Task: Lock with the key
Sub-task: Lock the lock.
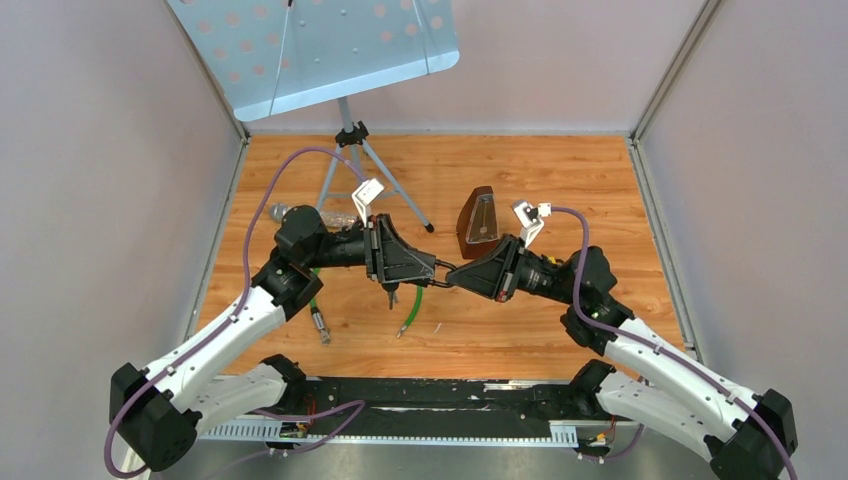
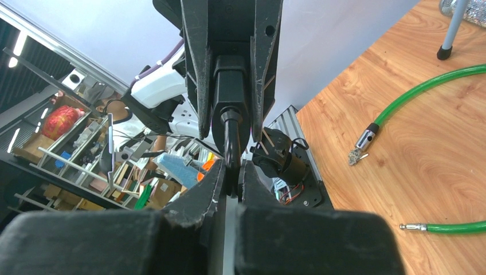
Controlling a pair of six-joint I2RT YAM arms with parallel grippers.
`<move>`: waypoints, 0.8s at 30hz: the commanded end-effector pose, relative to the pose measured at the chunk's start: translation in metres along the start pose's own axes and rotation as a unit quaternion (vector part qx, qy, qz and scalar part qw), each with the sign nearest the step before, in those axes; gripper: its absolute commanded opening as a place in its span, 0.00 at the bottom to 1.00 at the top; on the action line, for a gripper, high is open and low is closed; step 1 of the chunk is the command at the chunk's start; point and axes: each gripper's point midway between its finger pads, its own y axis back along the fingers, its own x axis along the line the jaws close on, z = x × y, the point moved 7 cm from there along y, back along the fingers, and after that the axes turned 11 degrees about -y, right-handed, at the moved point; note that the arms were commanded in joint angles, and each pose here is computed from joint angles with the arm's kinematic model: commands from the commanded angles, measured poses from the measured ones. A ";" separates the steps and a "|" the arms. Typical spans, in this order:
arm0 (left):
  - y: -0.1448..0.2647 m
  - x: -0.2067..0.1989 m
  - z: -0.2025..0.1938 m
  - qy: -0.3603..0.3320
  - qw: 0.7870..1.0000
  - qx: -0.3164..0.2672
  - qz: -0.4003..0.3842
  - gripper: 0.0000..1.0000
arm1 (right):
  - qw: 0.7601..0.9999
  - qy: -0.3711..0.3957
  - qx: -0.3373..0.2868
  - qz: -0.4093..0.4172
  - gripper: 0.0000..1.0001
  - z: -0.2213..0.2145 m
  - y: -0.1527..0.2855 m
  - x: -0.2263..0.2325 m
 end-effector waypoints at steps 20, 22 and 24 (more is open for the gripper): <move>-0.046 0.023 -0.028 0.013 0.999 0.043 0.008 0.00 | 0.994 0.064 0.027 0.084 0.00 -0.008 -0.049 0.037; -0.045 0.022 -0.027 0.011 0.999 0.040 0.009 0.00 | 0.995 0.060 0.026 0.074 0.00 -0.009 -0.049 0.034; -0.043 0.020 -0.024 0.003 0.999 0.032 0.017 0.00 | 0.997 0.054 0.016 0.052 0.00 -0.008 -0.046 0.031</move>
